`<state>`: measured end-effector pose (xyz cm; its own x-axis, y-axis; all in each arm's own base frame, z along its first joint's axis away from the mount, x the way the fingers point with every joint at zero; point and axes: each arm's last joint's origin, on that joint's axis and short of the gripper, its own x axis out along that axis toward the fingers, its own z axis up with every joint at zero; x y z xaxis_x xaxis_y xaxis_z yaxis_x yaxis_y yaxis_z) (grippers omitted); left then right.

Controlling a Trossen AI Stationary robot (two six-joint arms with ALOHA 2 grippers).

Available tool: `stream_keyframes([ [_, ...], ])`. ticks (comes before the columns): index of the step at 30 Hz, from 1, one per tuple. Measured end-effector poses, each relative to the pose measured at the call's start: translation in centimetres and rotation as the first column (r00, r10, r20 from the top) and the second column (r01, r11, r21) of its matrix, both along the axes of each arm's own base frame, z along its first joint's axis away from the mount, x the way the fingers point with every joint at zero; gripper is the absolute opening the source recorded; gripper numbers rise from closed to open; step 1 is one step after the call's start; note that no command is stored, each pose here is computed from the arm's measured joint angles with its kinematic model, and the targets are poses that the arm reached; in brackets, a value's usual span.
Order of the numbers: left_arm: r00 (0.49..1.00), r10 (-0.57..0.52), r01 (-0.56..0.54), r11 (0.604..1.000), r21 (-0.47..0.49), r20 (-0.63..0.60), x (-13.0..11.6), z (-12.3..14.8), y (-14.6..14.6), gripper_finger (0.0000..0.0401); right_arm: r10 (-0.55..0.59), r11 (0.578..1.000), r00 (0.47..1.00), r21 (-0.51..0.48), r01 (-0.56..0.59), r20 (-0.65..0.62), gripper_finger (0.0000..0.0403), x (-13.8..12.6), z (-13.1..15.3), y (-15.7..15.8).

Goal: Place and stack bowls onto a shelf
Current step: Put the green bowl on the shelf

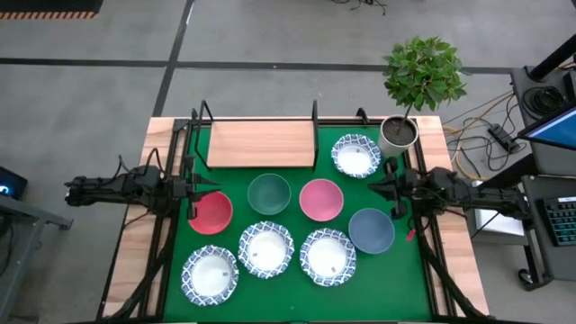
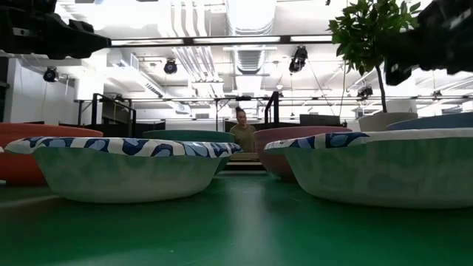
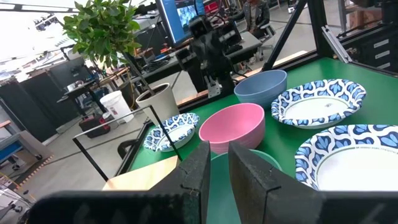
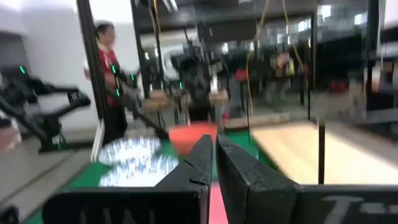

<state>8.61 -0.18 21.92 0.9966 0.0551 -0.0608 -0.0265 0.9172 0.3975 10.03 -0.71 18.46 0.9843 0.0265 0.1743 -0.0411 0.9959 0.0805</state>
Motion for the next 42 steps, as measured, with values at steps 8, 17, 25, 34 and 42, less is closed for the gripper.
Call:
stream_keyframes([
  [8, 1.0, 0.006, -0.006, 0.999, 0.039, -0.002, 0.0, 0.0, 0.0, 0.004, -0.006, 0.999, 0.991, -0.031, 0.01, 0.132, 0.0012, -0.3, 1.2, 0.0],
  [17, 1.0, 0.016, -0.015, 0.999, 0.049, -0.002, 0.0, 0.0, 0.1, 0.004, -0.093, 0.995, 0.991, -0.033, 0.096, 0.094, 0.0012, 0.5, 2.9, -0.3],
  [25, 0.993, -0.023, 0.034, 0.995, -0.093, 0.117, 0.1, 1.1, -0.1, 0.004, -0.093, 0.995, 0.994, -0.03, 0.091, -0.061, 0.0012, 4.1, 5.5, -0.7],
  [34, 0.941, 0.003, 0.131, 0.919, -0.372, 0.339, -0.2, 3.2, -0.1, 0.004, -0.098, 0.995, 0.962, -0.034, 0.093, -0.254, 0.0012, 8.2, 10.1, -1.2],
  [42, 0.937, 0.003, 0.135, 0.919, -0.37, 0.35, -0.2, 3.3, -0.1, 0.004, -0.113, 0.993, 0.919, -0.06, 0.098, -0.377, 0.0012, 12.5, 13.4, -1.7],
])
